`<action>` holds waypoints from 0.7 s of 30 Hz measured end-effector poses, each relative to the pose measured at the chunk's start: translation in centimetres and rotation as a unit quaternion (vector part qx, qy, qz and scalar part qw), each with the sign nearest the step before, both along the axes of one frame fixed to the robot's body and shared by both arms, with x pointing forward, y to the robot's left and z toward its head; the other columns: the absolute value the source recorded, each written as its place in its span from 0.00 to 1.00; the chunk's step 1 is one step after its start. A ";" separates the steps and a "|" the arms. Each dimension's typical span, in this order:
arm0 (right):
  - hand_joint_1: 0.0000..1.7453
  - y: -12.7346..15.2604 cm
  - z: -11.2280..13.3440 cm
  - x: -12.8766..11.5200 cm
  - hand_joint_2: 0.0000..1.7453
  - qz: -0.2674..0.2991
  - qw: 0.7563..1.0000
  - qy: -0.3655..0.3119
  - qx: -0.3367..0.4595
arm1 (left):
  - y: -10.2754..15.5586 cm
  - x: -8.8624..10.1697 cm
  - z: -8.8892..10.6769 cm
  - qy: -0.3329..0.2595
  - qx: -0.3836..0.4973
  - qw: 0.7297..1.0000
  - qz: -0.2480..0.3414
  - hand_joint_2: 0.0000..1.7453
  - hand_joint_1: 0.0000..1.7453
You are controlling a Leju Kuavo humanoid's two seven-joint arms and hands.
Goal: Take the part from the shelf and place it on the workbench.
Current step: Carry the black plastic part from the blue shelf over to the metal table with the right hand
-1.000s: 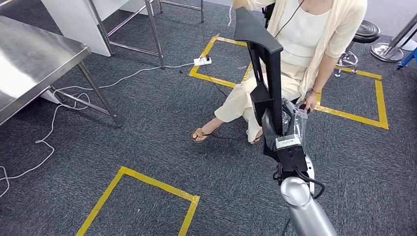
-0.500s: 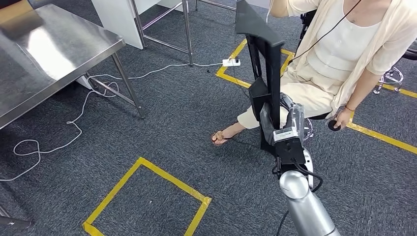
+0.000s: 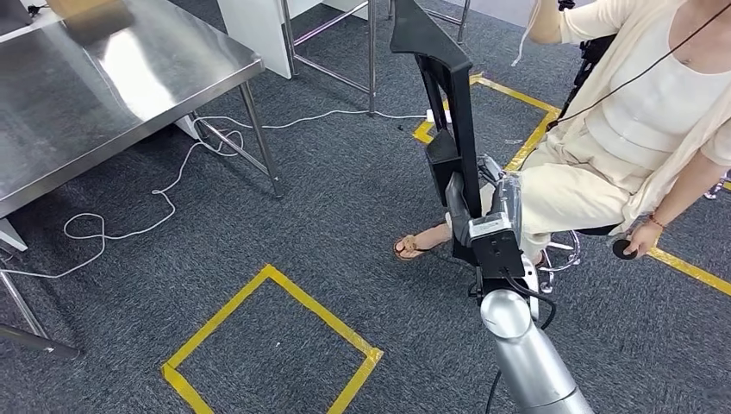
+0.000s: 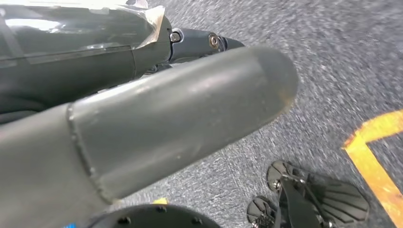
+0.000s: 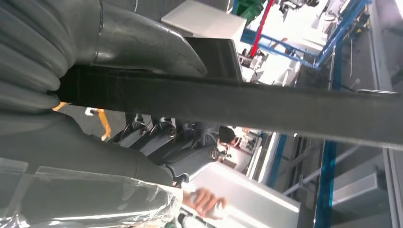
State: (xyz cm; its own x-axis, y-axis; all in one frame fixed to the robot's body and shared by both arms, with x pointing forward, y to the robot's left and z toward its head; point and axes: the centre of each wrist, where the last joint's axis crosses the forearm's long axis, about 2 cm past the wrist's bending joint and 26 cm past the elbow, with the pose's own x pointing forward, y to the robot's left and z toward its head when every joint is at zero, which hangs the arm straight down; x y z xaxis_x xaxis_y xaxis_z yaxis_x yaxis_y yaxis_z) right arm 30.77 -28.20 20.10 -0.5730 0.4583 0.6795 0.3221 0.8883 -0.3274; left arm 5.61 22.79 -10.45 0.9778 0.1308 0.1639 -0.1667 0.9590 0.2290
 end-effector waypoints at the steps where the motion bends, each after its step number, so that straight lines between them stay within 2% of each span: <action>1: 1.00 0.0 0.0 0.0 1.00 0.000 1.000 0.000 0.000 | 0.0 -0.1 0.0 0.001 0.000 1.000 0.000 0.00 0.00; 21: 1.00 0.0 -0.5 -0.4 1.00 -0.006 1.000 0.007 -0.002 | -0.4 -0.3 0.0 0.002 -0.004 1.000 -0.004 0.00 0.00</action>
